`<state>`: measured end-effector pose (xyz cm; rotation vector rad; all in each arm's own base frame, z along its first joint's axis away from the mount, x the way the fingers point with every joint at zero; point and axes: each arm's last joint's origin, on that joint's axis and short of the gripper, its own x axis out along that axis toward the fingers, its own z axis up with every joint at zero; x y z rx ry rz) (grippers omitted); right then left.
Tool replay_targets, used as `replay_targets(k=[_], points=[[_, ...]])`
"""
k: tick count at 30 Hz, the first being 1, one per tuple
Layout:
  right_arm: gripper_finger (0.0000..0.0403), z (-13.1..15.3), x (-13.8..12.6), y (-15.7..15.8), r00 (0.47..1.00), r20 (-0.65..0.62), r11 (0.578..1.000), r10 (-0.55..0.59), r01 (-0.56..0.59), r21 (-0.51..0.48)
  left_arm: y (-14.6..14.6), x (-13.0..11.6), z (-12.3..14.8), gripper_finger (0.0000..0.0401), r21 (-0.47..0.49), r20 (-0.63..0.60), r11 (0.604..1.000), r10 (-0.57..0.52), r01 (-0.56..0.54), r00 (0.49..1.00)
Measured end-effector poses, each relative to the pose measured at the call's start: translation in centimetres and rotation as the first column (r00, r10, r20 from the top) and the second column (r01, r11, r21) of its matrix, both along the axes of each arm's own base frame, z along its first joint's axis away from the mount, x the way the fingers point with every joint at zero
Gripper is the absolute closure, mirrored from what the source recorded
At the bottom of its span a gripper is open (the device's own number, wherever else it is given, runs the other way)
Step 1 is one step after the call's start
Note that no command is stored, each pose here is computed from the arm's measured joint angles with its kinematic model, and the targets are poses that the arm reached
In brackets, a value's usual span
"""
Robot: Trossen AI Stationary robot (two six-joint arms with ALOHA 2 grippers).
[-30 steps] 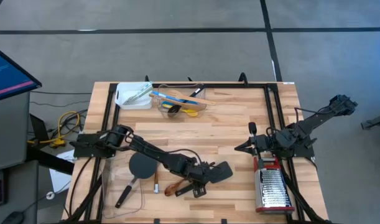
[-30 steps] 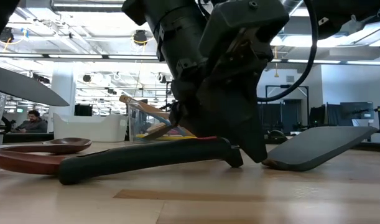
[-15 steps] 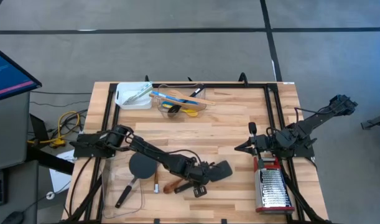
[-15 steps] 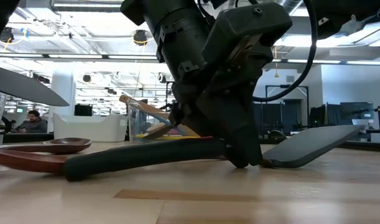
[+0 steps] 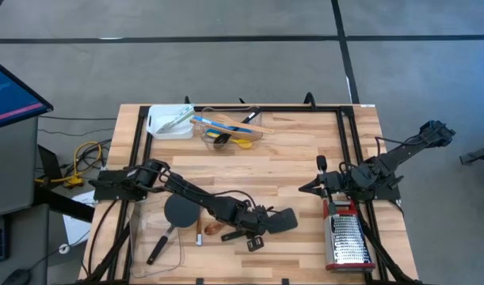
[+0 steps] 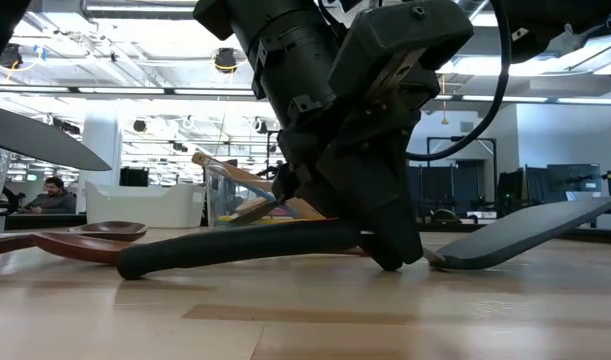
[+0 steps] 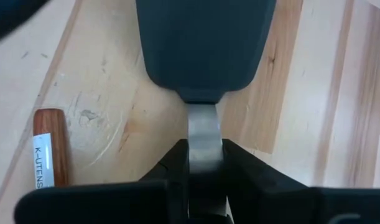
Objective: Pick & Place Kitchen Items
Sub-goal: Put the black slotted spatula into the bottom transparent bin
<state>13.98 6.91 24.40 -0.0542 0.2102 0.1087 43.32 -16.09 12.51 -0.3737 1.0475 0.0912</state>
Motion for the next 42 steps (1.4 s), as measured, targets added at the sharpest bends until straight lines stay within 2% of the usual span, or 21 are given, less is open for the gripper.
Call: replay_targets(k=[19, 23, 28, 33, 37, 42], points=[[0.0403, 0.0, 0.0, 0.0, 1.000, 0.000, 1.000, 0.000, 0.000, 0.000, -0.1, 0.2, 1.8, 0.0349, -0.033, 0.082, 0.999, 0.000, 0.003, 0.997], [0.0403, 0.0, 0.0, 0.0, 1.000, 0.000, 1.000, 0.000, 0.000, 0.000, 0.0, 0.3, 3.0, 0.0349, -0.041, 0.119, 0.999, -0.003, 0.008, 0.993], [0.0403, 0.0, 0.0, 0.0, 1.000, -0.004, 1.000, 0.000, 0.000, -0.002, 0.3, -0.1, 6.4, 0.0349, -0.023, 0.202, 0.999, -0.023, 0.028, 0.979], [0.0403, 0.0, 0.0, 0.0, 1.000, -0.005, 1.000, 0.002, -0.002, -0.003, 1.1, -1.6, 11.6, 0.0349, 0.053, 0.312, 0.998, -0.042, 0.027, 0.949], [0.0403, -0.1, 0.0, 0.0, 1.000, -0.009, 1.000, 0.002, -0.002, -0.005, 2.1, -3.9, 16.1, 0.0349, 0.131, 0.373, 0.991, -0.013, -0.039, 0.928], [0.0403, -0.1, 0.0, 0.0, 1.000, -0.012, 1.000, 0.004, -0.005, -0.006, 3.3, -8.2, 20.8, 0.0350, 0.229, 0.403, 0.955, 0.082, -0.188, 0.912]])
